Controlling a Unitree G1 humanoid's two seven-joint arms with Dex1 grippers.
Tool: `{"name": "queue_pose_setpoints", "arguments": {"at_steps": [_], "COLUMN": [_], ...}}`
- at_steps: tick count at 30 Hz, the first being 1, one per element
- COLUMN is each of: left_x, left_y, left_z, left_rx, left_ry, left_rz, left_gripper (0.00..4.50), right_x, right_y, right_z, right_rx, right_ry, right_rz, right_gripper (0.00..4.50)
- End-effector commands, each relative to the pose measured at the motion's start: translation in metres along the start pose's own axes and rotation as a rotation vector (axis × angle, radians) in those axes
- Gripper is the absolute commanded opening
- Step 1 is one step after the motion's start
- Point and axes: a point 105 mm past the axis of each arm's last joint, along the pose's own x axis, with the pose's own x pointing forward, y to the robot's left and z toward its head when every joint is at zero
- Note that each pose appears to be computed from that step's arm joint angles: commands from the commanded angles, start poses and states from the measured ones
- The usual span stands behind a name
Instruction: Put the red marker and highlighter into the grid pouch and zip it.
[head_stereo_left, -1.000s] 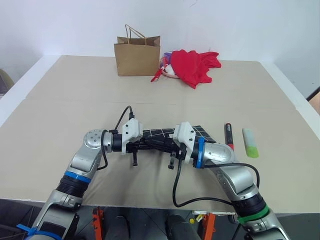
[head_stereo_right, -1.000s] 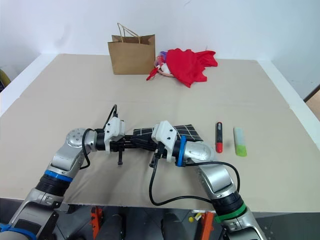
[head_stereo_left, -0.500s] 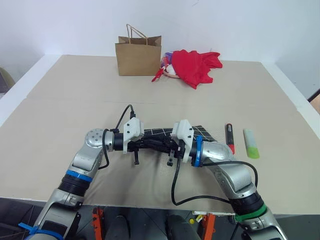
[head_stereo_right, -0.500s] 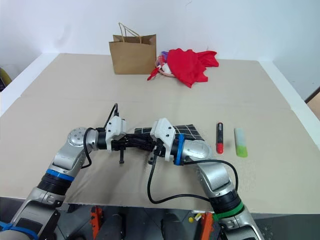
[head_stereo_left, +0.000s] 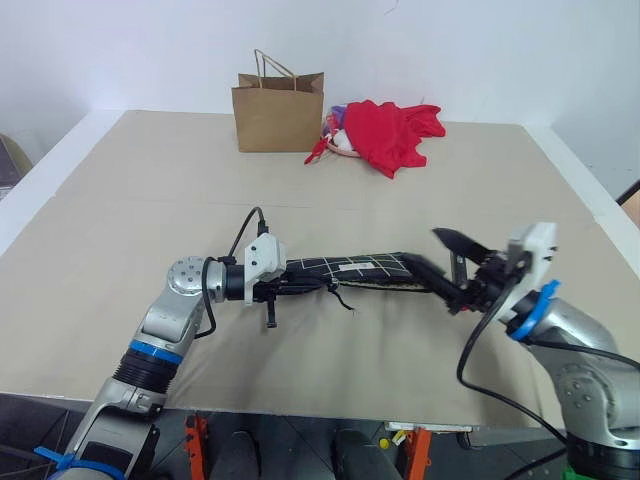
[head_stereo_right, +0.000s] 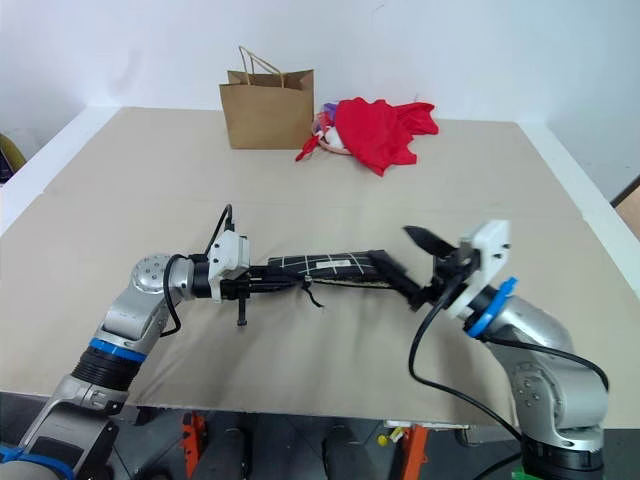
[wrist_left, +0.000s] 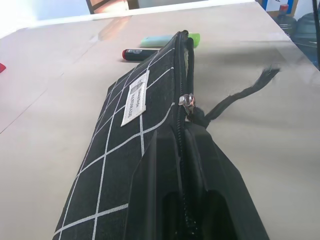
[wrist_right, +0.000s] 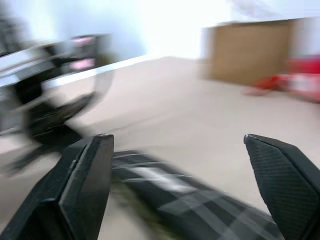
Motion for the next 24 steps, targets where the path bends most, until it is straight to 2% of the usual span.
{"name": "queue_pose_setpoints", "arguments": {"at_steps": [1, 10, 19, 21, 23, 24], "left_x": [-0.003, -0.002, -0.003, -0.002, -0.002, -0.002], "left_y": [0.003, 0.002, 0.004, 0.004, 0.004, 0.004], "left_z": [0.012, 0.014, 0.015, 0.016, 0.016, 0.016], "left_rx": [0.040, 0.045, 0.046, 0.047, 0.046, 0.047], "left_ry": [-0.033, -0.037, -0.039, -0.041, -0.041, -0.041], "left_rz": [0.021, 0.022, 0.040, 0.041, 0.041, 0.041], "left_gripper": [0.00, 0.00, 0.00, 0.00, 0.00, 0.00], "right_x": [-0.019, -0.030, -0.034, -0.033, -0.035, -0.036], "right_y": [-0.035, -0.066, -0.058, -0.053, -0.051, -0.051], "right_z": [-0.018, -0.060, -0.101, -0.109, -0.117, -0.119], "right_rx": [-0.030, -0.073, 0.046, 0.043, 0.063, 0.059], "right_ry": [0.047, 0.149, 0.261, 0.299, 0.333, 0.341], "right_rz": [-0.252, -0.538, -0.605, -0.600, -0.620, -0.629], "right_gripper": [4.48, 4.48, 4.48, 3.98, 3.26, 2.76]}}
